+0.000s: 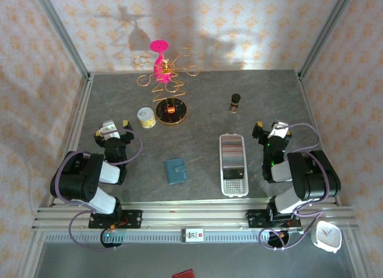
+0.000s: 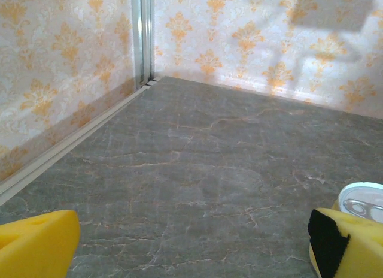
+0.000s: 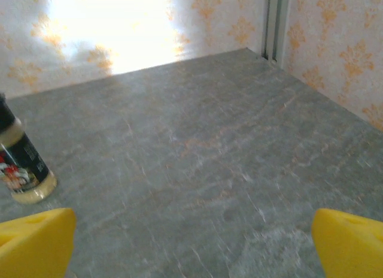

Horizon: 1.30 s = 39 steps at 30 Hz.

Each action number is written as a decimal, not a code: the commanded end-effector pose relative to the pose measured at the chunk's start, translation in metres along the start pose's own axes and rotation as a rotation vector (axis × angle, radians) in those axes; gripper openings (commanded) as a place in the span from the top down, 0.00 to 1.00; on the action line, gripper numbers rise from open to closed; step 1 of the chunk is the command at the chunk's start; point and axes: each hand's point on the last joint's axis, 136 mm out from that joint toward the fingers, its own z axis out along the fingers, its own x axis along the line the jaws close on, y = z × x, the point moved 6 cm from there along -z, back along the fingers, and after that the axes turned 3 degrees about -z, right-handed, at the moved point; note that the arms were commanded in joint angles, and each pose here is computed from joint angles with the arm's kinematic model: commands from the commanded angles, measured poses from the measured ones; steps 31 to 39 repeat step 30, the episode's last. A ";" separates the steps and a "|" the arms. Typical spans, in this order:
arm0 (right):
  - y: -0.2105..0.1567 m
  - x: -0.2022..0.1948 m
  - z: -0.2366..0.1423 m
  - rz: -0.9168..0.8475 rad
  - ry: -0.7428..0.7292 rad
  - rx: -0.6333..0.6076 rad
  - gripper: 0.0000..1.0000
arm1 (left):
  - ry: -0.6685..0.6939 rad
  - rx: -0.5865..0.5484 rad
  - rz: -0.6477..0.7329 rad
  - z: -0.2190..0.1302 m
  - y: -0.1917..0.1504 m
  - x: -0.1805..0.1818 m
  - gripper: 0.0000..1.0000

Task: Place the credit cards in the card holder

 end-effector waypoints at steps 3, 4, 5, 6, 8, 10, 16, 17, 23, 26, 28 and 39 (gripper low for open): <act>0.012 0.002 0.004 0.038 0.021 -0.046 0.00 | -0.032 -0.053 -0.009 0.003 0.012 -0.005 0.01; 0.012 0.002 0.004 0.038 0.021 -0.044 0.00 | -0.034 -0.058 -0.010 0.002 0.012 -0.006 0.01; 0.012 0.002 0.004 0.036 0.021 -0.044 0.00 | -0.035 -0.064 -0.011 0.002 0.013 -0.005 0.01; 0.013 0.002 0.004 0.036 0.021 -0.047 0.00 | -0.036 -0.060 -0.009 0.002 0.013 -0.006 0.01; 0.012 0.002 0.004 0.037 0.021 -0.046 0.00 | -0.034 -0.059 -0.010 0.002 0.013 -0.005 0.01; 0.013 0.002 0.003 0.036 0.022 -0.048 0.00 | -0.034 -0.059 -0.009 0.002 0.013 -0.005 0.01; 0.013 0.002 0.003 0.036 0.023 -0.049 0.00 | -0.035 -0.060 -0.009 0.002 0.013 -0.006 0.01; 0.013 0.002 0.003 0.036 0.023 -0.048 0.00 | -0.034 -0.058 -0.008 0.002 0.012 -0.005 0.01; 0.012 0.002 0.004 0.036 0.022 -0.046 0.00 | -0.036 -0.058 -0.008 0.002 0.012 -0.006 0.01; 0.012 0.003 0.006 0.034 0.023 -0.039 0.00 | -0.034 -0.058 -0.009 0.002 0.012 -0.006 0.01; 0.012 0.003 0.004 0.036 0.024 -0.043 0.00 | -0.035 -0.058 -0.009 0.002 0.012 -0.005 0.01; 0.013 0.002 0.003 0.035 0.024 -0.047 0.00 | -0.034 -0.059 -0.008 0.002 0.013 -0.005 0.01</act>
